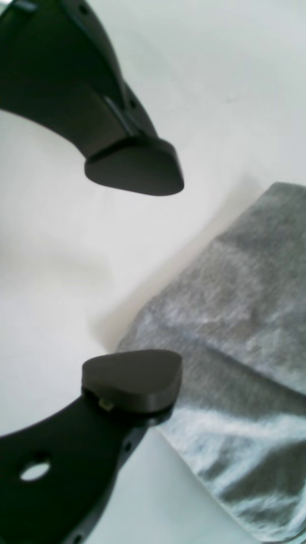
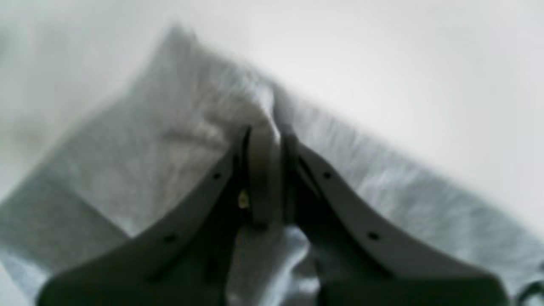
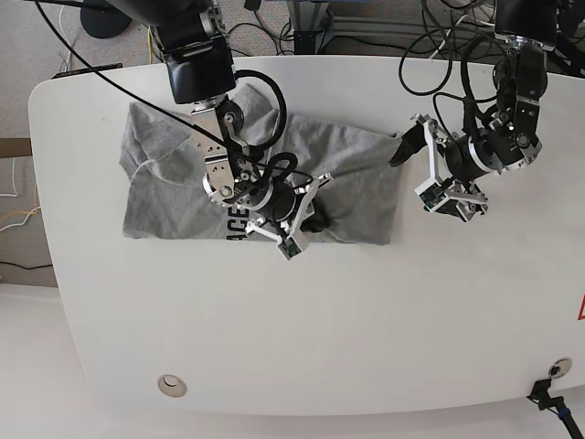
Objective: Fold the T-shirt properly
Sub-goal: 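Press and flatten the folded shirt with both grippers, then move the right gripper to the shirt's outer end and grasp it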
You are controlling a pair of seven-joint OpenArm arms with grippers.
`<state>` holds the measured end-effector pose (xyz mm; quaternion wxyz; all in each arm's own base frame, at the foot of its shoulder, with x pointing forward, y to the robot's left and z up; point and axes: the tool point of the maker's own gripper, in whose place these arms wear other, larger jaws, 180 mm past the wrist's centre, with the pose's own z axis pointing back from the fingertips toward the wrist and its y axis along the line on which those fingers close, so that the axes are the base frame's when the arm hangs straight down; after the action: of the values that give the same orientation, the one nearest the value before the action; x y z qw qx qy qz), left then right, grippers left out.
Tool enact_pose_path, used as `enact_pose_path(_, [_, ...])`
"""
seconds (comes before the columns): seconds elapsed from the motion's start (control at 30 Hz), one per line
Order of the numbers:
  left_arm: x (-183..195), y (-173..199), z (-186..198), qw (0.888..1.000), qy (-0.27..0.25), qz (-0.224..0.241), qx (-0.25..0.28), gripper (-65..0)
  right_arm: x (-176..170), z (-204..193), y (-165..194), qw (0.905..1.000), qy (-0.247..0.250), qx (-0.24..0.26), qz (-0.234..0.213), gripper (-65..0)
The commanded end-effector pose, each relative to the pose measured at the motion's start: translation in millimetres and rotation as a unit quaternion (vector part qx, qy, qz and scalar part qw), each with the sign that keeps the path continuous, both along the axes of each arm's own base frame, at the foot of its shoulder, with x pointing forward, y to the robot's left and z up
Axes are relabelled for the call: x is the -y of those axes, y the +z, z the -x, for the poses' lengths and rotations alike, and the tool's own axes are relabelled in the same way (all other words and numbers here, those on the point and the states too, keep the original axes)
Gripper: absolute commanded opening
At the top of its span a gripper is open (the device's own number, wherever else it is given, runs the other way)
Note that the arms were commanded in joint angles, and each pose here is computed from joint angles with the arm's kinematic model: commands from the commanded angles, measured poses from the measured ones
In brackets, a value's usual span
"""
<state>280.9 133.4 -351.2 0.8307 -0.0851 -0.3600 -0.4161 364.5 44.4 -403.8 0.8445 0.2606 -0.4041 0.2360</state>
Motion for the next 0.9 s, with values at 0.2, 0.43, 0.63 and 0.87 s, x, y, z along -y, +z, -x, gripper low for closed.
enact_pose_path(0.2, [-1,15,-11,1.000,-0.002,0.005,0.026,-11.7,5,-7,-9,0.9993,-0.019,0.006,-0.030,-60.7])
enact_pose_path(0.43, [-2,15,-11,1.000,-0.002,0.004,0.027,-11.7,4,-26,74,0.9956,0.006,0.094,-0.001,-60.7])
enact_pose_path(0.63, [7,19,-17,0.999,0.001,0.017,0.034,-11.7,58,-25,121,0.9887,-0.038,0.136,0.050,-60.5])
enact_pose_path(0.87, [18,-3,-30,0.998,0.031,0.058,0.001,-11.7,181,-12,108,0.9750,-0.145,0.114,0.124,-58.8])
